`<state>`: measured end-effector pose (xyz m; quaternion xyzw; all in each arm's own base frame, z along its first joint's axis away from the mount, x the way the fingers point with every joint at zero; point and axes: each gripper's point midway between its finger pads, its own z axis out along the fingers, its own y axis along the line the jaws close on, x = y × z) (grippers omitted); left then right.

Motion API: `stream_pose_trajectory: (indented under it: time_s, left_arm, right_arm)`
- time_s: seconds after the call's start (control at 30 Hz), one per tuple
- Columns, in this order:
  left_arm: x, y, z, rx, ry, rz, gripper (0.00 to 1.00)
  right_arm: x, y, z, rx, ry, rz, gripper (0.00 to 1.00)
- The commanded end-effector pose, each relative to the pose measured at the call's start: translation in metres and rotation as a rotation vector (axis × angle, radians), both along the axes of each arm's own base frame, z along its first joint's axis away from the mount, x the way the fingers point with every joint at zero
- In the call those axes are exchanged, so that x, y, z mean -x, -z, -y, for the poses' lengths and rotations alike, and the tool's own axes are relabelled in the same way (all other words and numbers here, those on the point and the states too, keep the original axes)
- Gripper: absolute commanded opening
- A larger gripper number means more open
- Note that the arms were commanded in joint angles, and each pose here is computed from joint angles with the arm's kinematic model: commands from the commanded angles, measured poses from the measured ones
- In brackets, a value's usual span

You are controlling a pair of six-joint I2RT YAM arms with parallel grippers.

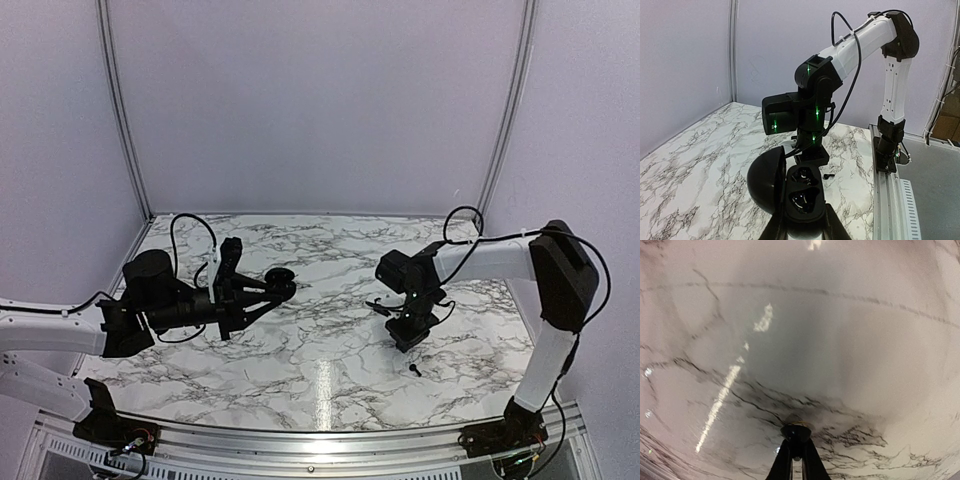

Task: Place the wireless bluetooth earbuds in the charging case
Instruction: Move the left earbud to the center of the board, then pick up the charging case with earbuds from the center of the board.

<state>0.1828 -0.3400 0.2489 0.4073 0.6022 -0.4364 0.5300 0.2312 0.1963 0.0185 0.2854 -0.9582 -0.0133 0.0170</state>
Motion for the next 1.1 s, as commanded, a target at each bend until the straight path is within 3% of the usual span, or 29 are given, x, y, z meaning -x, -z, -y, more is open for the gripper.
stream_pose_trajectory:
  time_s: [0.0, 0.23, 0.47, 0.6, 0.73, 0.93, 1.07]
  left_arm:
    - [-0.005, -0.012, -0.012, 0.039, -0.044, 0.001, 0.00]
    - [-0.005, -0.019, -0.023, 0.075, -0.072, -0.019, 0.00]
    - [-0.002, -0.022, -0.034, 0.097, -0.086, -0.014, 0.00]
    - [-0.001, -0.021, -0.035, 0.096, -0.086, -0.012, 0.00]
    - [-0.001, -0.021, -0.036, 0.095, -0.086, -0.011, 0.00]
    - [0.001, -0.025, -0.039, 0.106, -0.089, 0.000, 0.00]
    - [0.002, -0.026, -0.040, 0.111, -0.088, 0.002, 0.00]
  right_arm:
    - [-0.019, 0.000, -0.075, -0.138, -0.147, 0.050, 0.04]
    - [0.008, 0.001, -0.143, -0.165, -0.338, -0.002, 0.04]
    - [0.052, 0.003, -0.145, -0.109, -0.427, -0.076, 0.04]
    - [0.060, 0.003, -0.139, -0.054, -0.440, -0.082, 0.21]
    - [0.056, -0.002, -0.145, -0.038, -0.442, -0.057, 0.32]
    - [0.049, -0.004, -0.160, -0.022, -0.463, -0.032, 0.36]
    - [0.045, -0.003, -0.169, -0.008, -0.477, -0.018, 0.32]
